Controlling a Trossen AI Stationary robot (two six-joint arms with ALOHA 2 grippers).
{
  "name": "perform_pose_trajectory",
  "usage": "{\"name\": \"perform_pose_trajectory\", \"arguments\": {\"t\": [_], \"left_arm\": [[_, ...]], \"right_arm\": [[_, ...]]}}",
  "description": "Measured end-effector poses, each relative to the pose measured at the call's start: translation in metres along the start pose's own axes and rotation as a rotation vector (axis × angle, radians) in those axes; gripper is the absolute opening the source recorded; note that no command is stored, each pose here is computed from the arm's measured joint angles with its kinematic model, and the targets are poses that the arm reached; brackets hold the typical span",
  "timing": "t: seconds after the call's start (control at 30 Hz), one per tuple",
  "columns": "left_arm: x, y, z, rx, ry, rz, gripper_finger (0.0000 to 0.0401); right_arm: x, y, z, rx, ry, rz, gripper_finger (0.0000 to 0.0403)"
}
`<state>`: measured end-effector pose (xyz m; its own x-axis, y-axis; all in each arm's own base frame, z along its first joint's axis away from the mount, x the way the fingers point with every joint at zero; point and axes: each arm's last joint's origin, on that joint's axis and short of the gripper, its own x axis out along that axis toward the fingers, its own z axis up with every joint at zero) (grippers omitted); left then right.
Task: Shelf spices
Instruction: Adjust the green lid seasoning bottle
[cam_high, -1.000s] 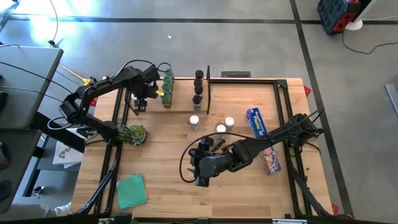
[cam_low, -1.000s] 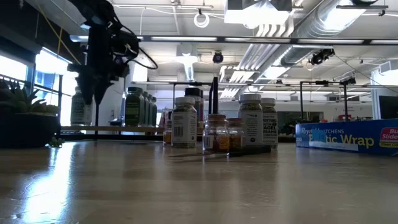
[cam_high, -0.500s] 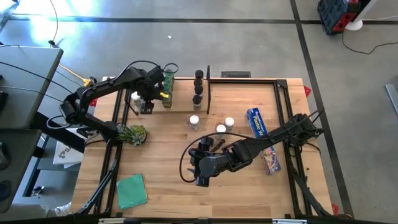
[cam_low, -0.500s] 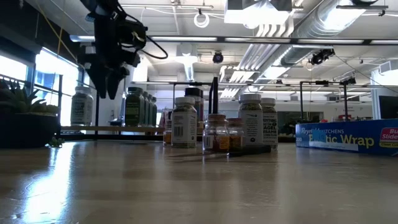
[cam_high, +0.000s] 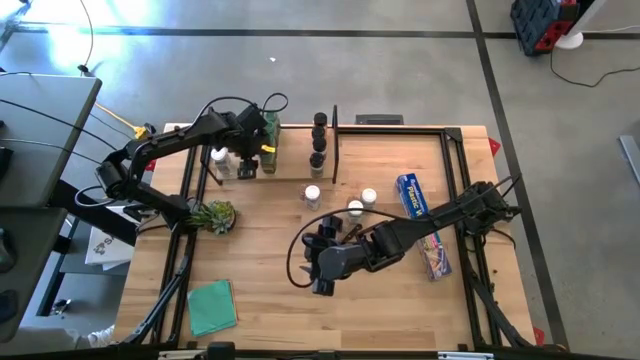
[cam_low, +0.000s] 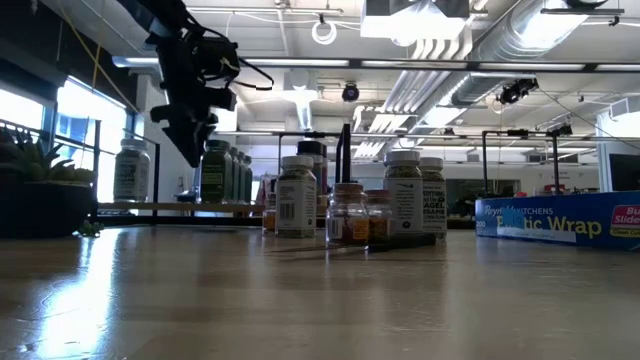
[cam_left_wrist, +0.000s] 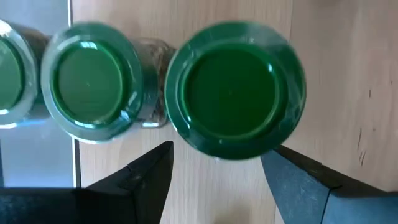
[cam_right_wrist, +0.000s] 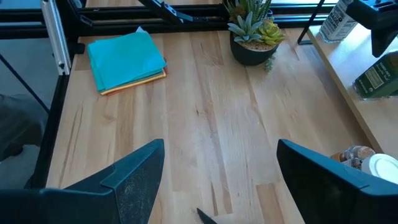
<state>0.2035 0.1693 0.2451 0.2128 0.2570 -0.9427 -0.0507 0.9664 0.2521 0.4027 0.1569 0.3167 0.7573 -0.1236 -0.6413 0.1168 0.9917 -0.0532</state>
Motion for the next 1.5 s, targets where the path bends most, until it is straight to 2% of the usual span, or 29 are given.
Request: {"name": "perform_pose_trajectory", "arguments": {"t": [0.5, 0.8, 1.0, 1.5], "left_arm": [[0.000, 0.000, 0.001, -0.009, -0.027, -0.013, 0.0239], [0.000, 0.010, -0.003, -0.020, -0.009, 0.055, 0.0239], [0.000, 0.010, -0.003, -0.021, -0.043, 0.015, 0.0239], [0.000, 0.012, -0.001, 0.004, -0.064, 0.028, 0.0239]], "right_arm": [[0.000, 0.000, 0.000, 0.000, 0.000, 0.000, 0.0306], [0.000, 0.000, 0.000, 0.002, 0.001, 0.002, 0.0306], [0.000, 0.000, 0.000, 0.003, 0.001, 0.003, 0.0306], [0.000, 0.000, 0.000, 0.001, 0.001, 0.003, 0.0306]]}}
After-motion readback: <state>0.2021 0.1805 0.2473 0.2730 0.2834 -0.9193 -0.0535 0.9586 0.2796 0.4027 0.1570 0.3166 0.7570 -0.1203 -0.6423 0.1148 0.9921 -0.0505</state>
